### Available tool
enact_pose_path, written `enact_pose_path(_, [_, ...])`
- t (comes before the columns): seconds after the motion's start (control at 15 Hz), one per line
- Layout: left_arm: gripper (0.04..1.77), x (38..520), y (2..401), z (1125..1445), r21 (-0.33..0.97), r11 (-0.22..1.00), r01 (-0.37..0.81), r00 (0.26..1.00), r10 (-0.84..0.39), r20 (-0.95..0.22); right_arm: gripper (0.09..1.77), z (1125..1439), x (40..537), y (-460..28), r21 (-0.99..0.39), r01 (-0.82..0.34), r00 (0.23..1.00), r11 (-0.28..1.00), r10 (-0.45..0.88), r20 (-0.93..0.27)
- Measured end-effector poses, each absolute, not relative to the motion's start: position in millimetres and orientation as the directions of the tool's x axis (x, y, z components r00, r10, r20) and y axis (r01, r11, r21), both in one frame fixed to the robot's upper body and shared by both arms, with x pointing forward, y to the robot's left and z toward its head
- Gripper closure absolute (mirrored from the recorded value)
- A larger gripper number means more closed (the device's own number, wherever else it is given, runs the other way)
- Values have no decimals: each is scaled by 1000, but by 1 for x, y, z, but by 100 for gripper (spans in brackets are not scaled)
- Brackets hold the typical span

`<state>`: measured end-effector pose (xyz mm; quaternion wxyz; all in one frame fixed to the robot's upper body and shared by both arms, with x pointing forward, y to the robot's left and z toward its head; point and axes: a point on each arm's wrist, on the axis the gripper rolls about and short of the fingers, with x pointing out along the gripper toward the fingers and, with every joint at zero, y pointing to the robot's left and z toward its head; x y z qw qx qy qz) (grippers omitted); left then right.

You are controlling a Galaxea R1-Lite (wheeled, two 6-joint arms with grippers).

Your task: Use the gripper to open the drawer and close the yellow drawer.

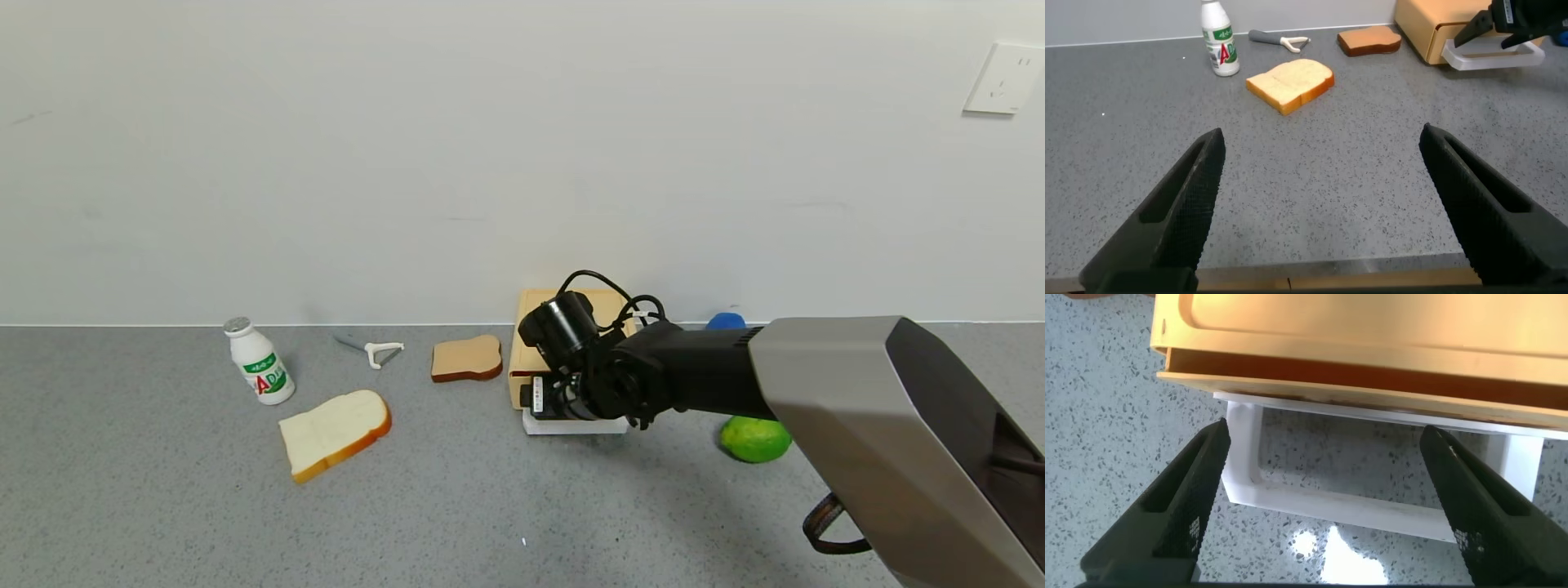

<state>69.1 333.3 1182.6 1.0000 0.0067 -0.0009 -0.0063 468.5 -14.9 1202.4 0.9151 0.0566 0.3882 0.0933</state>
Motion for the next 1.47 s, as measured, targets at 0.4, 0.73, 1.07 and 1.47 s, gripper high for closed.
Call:
enact_pose_path(0.4, [9, 69, 333, 1183, 14, 1000, 13, 1000, -13, 2, 15, 1199, 476, -17, 173, -140, 697, 975, 221, -683])
enact_pose_path(0.73, [9, 69, 333, 1183, 13, 1000, 13, 1000, -13, 1, 15, 1215, 463, -17, 142, -186, 675, 972, 231, -700])
enact_pose_path(1.07, [9, 69, 333, 1183, 13, 1000, 12, 1000, -12, 2, 15, 1276, 425, -39, 127, -252, 618, 959, 261, -742])
enact_pose_path(1.47, [9, 69, 333, 1183, 13, 1000, 13, 1000, -13, 2, 15, 1370, 349, -126, 113, -414, 634, 903, 375, -677])
